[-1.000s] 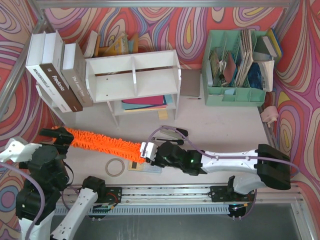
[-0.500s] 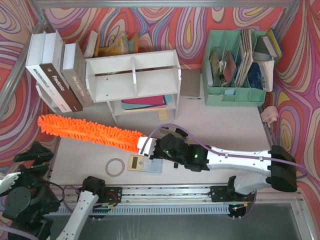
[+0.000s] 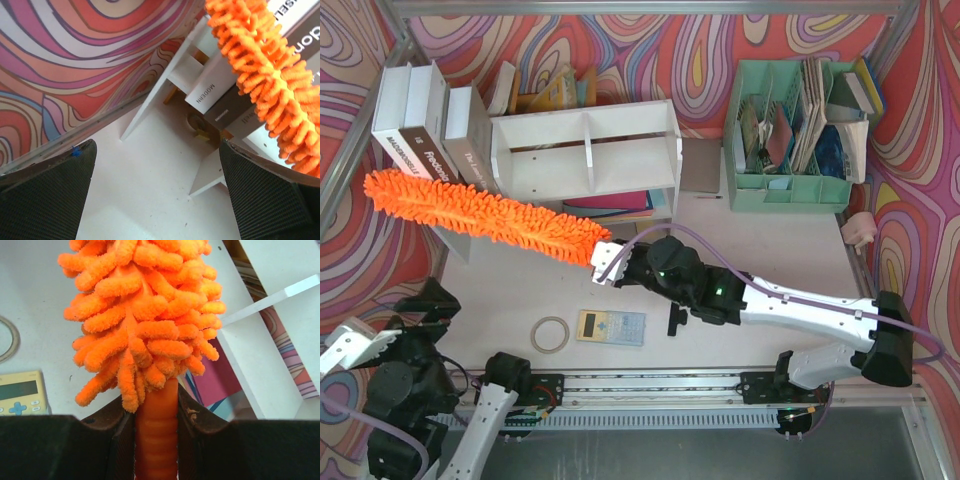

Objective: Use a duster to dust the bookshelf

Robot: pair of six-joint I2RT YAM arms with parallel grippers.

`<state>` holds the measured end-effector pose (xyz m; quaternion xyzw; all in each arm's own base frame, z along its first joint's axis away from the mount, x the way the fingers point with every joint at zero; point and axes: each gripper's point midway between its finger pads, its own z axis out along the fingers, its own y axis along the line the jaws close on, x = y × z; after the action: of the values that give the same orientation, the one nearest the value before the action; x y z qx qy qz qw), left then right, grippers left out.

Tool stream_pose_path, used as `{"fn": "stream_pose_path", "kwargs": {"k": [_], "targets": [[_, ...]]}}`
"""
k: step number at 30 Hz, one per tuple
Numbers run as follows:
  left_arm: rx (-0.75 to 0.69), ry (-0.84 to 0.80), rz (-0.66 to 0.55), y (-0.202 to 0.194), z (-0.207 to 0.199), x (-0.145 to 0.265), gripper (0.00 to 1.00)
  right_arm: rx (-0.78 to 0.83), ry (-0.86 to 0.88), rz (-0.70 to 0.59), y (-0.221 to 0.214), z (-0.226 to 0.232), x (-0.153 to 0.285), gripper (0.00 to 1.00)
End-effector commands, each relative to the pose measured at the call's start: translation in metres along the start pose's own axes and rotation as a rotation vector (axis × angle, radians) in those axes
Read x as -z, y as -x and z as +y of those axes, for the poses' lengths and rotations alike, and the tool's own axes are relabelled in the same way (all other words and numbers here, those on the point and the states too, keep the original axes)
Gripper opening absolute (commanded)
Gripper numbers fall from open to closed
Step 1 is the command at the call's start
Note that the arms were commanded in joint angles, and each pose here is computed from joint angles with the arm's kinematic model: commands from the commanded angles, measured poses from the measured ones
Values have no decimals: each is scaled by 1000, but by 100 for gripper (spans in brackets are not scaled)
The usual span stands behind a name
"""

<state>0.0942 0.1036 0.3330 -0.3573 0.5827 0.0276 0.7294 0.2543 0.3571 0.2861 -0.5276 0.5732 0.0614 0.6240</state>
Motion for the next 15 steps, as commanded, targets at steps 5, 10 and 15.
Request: {"fn": "stream_pose_path", "kwargs": {"k": [5,10,15], "targets": [[-31,-138,47,-19,-25,-2,99,-32,-86,-35,12,-37,-3,0],[-40,-119,53,-23,-22,-3,99,-56,-34,27,-20,-17,-15,0],[-39,-83,43,-22,-16,-5,98,-66,6,55,-32,-2,-23,0]]}}
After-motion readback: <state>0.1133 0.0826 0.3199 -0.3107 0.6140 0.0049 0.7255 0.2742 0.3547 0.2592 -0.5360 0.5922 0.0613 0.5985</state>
